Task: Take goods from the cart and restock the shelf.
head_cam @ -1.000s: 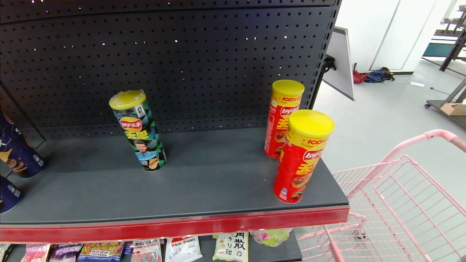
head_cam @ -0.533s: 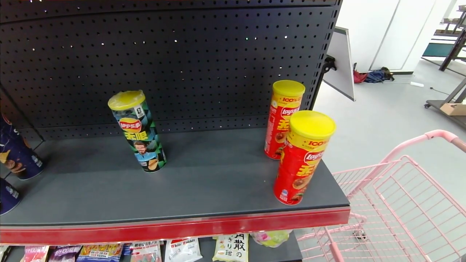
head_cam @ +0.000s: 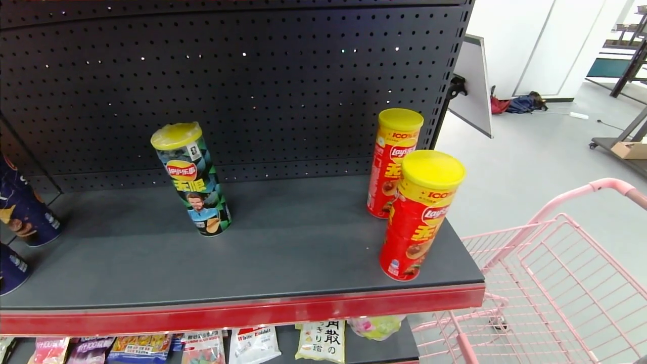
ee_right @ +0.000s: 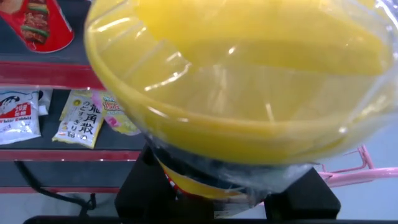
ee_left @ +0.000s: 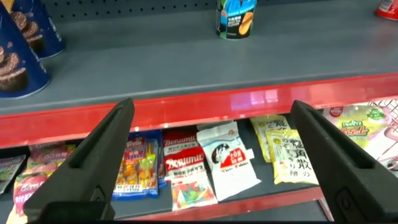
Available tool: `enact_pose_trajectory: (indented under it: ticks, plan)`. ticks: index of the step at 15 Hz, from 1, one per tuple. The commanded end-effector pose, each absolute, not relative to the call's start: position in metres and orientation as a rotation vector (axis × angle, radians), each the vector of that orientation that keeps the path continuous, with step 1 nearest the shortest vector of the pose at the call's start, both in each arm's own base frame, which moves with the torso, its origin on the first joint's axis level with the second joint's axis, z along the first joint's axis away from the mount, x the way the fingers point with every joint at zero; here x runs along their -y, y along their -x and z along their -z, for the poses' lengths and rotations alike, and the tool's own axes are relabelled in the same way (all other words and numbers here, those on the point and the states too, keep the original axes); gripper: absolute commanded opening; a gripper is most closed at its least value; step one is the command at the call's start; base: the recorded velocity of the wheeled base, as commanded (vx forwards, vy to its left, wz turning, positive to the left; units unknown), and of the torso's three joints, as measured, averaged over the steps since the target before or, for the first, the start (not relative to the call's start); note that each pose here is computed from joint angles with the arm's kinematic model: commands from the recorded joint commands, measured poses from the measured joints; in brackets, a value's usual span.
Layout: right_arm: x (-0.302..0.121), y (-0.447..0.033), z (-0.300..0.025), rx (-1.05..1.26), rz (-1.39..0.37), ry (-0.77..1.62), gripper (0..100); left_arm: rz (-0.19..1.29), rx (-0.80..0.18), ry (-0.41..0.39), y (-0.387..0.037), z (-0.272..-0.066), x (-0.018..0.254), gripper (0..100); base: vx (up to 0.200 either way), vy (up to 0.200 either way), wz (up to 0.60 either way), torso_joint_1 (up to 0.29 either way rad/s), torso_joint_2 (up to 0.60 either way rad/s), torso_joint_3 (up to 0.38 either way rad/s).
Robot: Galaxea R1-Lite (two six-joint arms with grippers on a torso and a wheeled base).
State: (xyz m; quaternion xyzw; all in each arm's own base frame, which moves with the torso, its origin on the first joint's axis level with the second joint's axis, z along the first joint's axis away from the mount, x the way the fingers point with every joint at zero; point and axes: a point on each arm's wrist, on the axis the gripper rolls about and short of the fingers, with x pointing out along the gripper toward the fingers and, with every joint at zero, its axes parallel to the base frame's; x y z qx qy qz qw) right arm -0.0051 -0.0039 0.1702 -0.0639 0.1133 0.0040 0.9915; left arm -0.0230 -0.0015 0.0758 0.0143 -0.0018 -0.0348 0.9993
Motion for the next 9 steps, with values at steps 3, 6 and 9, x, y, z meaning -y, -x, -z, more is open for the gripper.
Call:
enact_pose_trajectory:
  ticks: [3, 6, 9]
  plan:
    - [0.0042, 0.0068, -0.1675, -0.225, -0.008, 0.128, 0, 0.069, 0.003, -0.029, 0.0229, -0.0756, 0.0016, 100, -0.133, 0.000, 0.00, -0.002, 0.00, 0.000]
    - [0.0046, 0.0094, -0.1644, -0.216, -0.007, 0.127, 0, 0.069, 0.003, -0.029, 0.0229, -0.0756, 0.0016, 100, 0.000, 0.067, 0.00, 0.001, 0.00, 0.002]
    - [0.0046, 0.0101, -0.1639, -0.213, -0.007, 0.126, 0, 0.072, 0.003, -0.029, 0.0229, -0.0756, 0.0016, 100, 0.000, 0.200, 0.00, 0.007, 0.00, 0.002]
